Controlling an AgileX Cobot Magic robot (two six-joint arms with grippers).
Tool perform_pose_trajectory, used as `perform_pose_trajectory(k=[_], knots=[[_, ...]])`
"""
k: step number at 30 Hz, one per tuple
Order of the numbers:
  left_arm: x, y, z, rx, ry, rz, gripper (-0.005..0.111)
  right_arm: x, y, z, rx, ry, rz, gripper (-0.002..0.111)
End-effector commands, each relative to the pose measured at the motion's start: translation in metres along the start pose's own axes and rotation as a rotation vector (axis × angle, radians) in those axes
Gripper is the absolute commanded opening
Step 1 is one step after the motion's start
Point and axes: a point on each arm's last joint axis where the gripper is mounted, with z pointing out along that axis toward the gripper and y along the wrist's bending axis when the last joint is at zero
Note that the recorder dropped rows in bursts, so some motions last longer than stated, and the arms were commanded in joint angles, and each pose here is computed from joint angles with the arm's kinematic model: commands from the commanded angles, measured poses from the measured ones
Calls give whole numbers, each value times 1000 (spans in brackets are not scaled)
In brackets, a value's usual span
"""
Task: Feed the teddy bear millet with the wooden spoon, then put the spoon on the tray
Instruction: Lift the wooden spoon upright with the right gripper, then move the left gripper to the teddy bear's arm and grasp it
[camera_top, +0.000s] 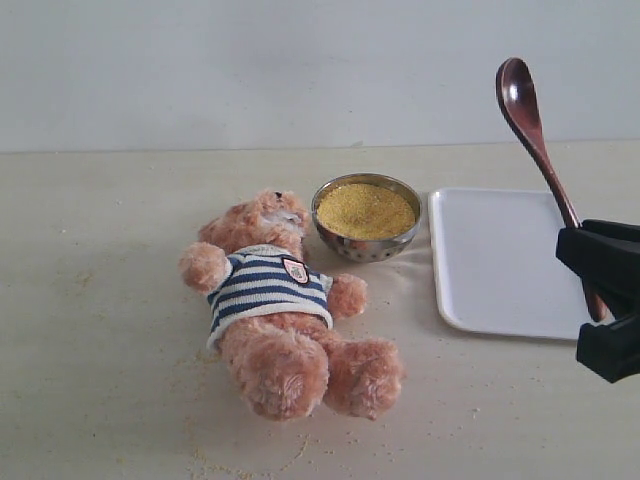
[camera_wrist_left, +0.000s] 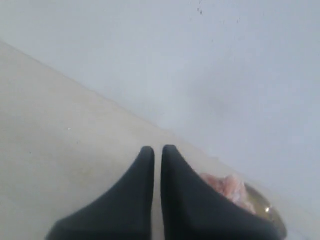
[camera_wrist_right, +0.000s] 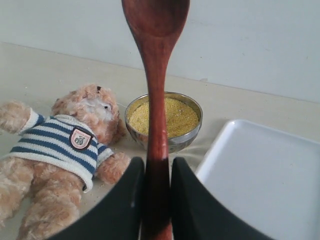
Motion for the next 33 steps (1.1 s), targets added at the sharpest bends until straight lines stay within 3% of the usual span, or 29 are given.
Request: perform_pose_trajectory(k=[1, 7, 11, 15, 20, 23, 26, 28, 33], knots=[[-6, 0, 0, 11, -76, -135, 5, -1, 0, -1, -3, -15, -5, 0], [-3, -3, 0, 33, -25, -324, 5, -1, 0, -1, -3, -9, -1, 0], [-16, -27, -9, 117, 91, -192, 5, 0, 0, -1, -2, -4, 14, 0], [-36, -48, -19, 209, 102, -100, 5, 0, 0, -1, -1, 2, 93, 0], [-47, -57, 2, 175, 200, -26, 6, 0, 0, -1, -1, 2, 93, 0], [-52, -64, 22, 194, 294, 70, 21, 0, 0, -1, -1, 2, 93, 0], [-56, -73, 47, 243, 397, 126, 49, 0, 0, -1, -1, 2, 93, 0], [-57, -77, 67, 267, 467, 125, 61, 0, 0, -1, -1, 2, 93, 0], [-56, -83, 119, 322, 659, 130, 65, 0, 0, -1, -1, 2, 93, 0]])
